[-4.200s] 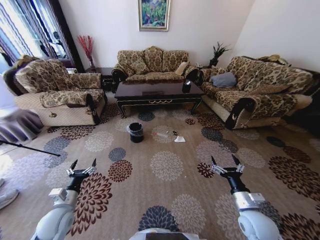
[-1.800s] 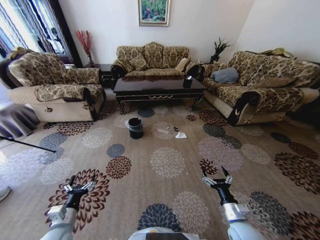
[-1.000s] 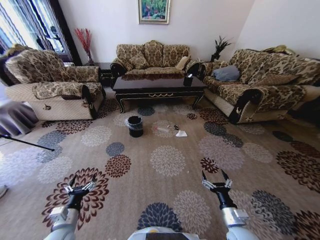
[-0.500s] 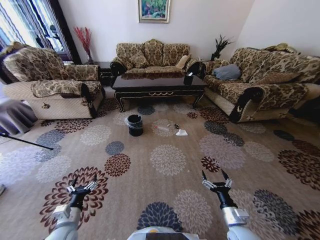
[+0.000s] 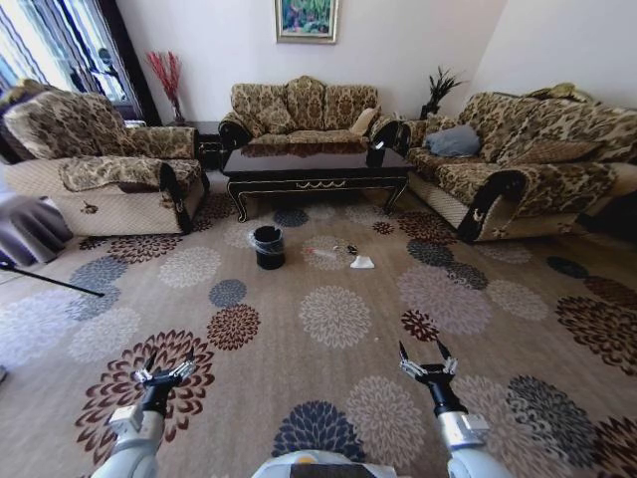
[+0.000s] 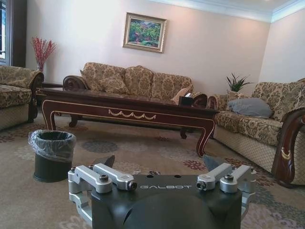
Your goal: Move to the front of the table and pick up the trash from the floor, then place it into the trash bin.
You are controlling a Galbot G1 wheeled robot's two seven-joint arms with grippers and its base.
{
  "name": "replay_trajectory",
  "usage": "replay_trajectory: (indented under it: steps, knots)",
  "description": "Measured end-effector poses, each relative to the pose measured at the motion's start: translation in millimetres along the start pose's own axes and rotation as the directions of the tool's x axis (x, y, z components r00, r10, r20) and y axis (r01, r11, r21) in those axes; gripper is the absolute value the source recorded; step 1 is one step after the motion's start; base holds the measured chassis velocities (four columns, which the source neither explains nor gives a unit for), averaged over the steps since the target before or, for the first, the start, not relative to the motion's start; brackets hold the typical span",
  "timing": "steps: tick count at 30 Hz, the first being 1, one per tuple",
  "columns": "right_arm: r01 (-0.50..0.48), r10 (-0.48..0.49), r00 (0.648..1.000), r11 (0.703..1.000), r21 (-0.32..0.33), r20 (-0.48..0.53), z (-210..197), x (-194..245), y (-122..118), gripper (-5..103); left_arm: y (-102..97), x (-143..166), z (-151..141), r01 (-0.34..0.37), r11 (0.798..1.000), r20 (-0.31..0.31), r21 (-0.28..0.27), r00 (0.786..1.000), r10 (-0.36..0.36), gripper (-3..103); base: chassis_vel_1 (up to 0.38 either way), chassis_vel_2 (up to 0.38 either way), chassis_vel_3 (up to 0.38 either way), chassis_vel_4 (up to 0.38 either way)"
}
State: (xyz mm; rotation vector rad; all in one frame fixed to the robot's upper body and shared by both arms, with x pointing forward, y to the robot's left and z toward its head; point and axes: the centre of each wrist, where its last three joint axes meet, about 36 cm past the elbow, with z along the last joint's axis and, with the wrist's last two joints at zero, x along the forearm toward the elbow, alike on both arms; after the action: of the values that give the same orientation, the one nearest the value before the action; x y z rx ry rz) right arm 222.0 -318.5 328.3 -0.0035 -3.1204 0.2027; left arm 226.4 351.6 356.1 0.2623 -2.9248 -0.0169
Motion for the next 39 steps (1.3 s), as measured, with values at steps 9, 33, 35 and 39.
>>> replay_trajectory:
  steps: [9,33,35,39]
  knots:
    - [0.019,-0.02,0.998,1.0,0.017,0.063,-8,-9,-5,100,1.3,0,-15,-0.009,0.999,0.064,-0.047,0.998,0.012,100,0.0,0.0,0.0,0.0]
    - [0.096,-0.107,0.967,0.994,0.059,0.232,-8,-23,-15,100,-6.3,6,-45,-0.05,0.993,0.237,-0.103,0.969,0.073,100,0.0,0.0,0.0,0.0]
    - [0.109,-0.119,0.966,0.992,0.058,0.228,-7,-21,-15,100,-4.3,9,-42,-0.046,0.994,0.225,-0.1,0.972,0.068,100,0.0,0.0,0.0,0.0]
    - [0.109,-0.115,0.968,0.993,0.041,0.224,-7,-21,-16,100,-2.6,11,-38,-0.039,0.995,0.212,-0.094,0.975,0.058,100,0.0,0.0,0.0,0.0]
